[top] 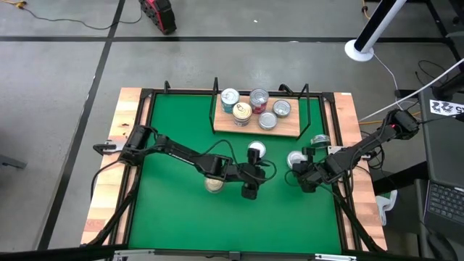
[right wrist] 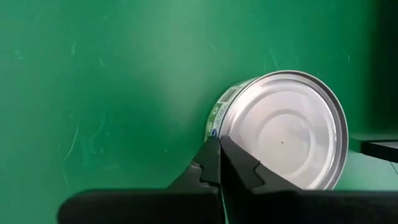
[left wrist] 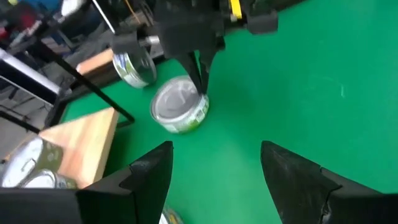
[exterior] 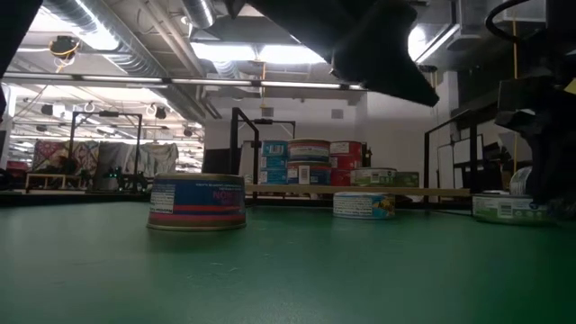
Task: Stack canned seafood by type on shelf
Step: Stack the green white tuna can on top of the green white tuna can on the shelf
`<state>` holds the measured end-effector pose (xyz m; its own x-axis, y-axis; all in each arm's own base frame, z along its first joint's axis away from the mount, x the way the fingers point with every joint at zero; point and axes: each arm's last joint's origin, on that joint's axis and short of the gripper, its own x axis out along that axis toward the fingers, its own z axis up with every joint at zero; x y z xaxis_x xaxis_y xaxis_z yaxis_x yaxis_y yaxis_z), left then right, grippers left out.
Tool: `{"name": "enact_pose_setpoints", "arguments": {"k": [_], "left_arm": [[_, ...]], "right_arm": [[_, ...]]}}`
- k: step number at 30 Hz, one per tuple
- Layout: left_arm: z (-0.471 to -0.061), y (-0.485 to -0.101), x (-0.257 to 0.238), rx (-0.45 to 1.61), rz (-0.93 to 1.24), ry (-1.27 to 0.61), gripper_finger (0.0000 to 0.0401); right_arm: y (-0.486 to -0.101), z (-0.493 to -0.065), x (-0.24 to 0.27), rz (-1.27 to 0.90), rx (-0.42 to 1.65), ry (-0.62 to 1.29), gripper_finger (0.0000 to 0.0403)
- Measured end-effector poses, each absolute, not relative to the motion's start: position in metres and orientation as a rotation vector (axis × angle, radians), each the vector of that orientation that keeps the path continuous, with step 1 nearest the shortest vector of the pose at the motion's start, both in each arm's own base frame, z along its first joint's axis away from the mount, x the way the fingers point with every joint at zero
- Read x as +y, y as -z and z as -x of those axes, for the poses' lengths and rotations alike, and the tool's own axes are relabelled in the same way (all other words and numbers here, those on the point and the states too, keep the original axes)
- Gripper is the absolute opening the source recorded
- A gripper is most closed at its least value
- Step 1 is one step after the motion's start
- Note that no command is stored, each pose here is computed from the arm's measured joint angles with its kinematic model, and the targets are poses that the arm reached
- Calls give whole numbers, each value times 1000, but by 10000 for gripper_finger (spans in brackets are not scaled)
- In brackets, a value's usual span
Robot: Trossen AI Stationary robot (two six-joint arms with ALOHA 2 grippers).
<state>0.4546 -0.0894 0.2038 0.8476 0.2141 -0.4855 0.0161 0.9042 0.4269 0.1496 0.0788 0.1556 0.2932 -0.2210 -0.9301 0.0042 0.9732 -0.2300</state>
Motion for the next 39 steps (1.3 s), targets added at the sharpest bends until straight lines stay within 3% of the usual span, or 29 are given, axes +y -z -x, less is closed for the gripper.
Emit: {"name": "enact_pose_setpoints", "arguments": {"k": [13,25,39], "left_arm": [[-474,-169,-92,464,-506,-82,239],[-486,-118,-96,443,-646,-34,239],[-486,-110,-96,458,-796,1,239]], "right_arm": [[-165,-160,87,110,1210,92,0],[-173,-177,97,0,1026,31,0],[-181,-189,104,-79,888,-9,0]]}}
